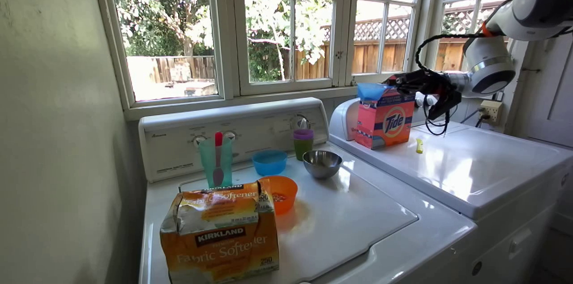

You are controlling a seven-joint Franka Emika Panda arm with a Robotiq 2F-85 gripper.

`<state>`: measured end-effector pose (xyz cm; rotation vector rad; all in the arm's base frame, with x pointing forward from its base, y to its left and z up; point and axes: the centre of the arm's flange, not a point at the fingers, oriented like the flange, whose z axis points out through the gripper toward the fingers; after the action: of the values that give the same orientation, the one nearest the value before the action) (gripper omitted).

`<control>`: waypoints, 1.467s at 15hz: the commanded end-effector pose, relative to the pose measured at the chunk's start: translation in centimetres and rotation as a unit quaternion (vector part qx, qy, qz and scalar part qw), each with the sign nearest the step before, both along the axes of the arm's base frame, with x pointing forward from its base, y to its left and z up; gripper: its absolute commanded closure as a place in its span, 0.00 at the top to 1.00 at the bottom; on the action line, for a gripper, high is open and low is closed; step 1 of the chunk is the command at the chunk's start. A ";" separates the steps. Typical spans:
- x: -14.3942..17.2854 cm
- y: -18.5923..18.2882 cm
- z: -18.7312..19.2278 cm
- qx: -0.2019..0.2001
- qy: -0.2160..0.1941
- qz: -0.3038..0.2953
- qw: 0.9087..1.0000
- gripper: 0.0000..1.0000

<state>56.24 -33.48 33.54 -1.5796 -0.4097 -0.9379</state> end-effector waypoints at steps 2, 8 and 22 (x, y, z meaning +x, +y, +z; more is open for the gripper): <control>-5.3 1.2 2.5 0.002 0.003 -0.062 0.998 0.01; -8.2 0.8 5.8 0.012 -0.007 -0.119 0.993 0.01; -4.4 -3.4 10.2 -0.029 0.002 -0.178 0.984 0.01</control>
<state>50.36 -34.43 41.75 -1.6898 -0.2241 -1.1630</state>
